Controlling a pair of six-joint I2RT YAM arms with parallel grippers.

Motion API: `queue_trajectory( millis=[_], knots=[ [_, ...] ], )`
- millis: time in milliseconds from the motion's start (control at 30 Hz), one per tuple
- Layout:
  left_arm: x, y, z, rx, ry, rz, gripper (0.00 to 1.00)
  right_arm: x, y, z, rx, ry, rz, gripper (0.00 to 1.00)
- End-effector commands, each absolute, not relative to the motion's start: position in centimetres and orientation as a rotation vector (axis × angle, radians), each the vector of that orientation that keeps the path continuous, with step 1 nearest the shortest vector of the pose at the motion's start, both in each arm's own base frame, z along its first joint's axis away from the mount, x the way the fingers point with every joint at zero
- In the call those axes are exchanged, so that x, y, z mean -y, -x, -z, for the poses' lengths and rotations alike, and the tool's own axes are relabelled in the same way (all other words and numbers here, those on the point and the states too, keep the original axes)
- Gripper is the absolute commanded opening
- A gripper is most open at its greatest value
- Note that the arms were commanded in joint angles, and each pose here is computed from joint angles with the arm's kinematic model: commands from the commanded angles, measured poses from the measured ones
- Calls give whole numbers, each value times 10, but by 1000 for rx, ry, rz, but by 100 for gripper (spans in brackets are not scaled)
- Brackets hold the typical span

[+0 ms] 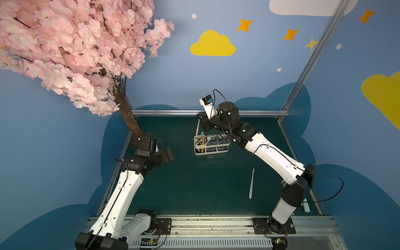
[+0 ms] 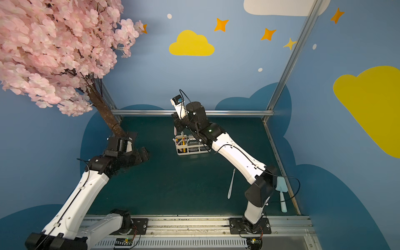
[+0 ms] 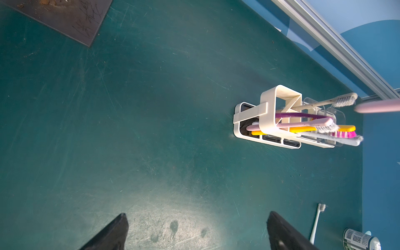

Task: Place the toothbrush into the toothbrush holder
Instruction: Place the toothbrush in the toothbrush holder.

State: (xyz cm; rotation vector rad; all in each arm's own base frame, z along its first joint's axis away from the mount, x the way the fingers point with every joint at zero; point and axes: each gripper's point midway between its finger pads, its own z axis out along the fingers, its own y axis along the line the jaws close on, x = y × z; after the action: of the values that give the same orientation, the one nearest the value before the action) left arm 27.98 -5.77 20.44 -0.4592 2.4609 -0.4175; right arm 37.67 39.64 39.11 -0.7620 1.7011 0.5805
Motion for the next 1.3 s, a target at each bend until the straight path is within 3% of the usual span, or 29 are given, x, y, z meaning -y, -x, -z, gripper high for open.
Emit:
queue_trajectory(
  millis=[0,400,1267],
  knots=[
    [57,-277,-204,-2458,463,428,100,-396,-387,-396,-1685,764,-564,0],
    [58,-278,-204,-2454,465,444,100,-406,-412,-351,-1783,793,-542,0],
    [58,-277,-206,-2441,467,463,100,-429,-424,-271,-1895,848,-538,0]
  ],
)
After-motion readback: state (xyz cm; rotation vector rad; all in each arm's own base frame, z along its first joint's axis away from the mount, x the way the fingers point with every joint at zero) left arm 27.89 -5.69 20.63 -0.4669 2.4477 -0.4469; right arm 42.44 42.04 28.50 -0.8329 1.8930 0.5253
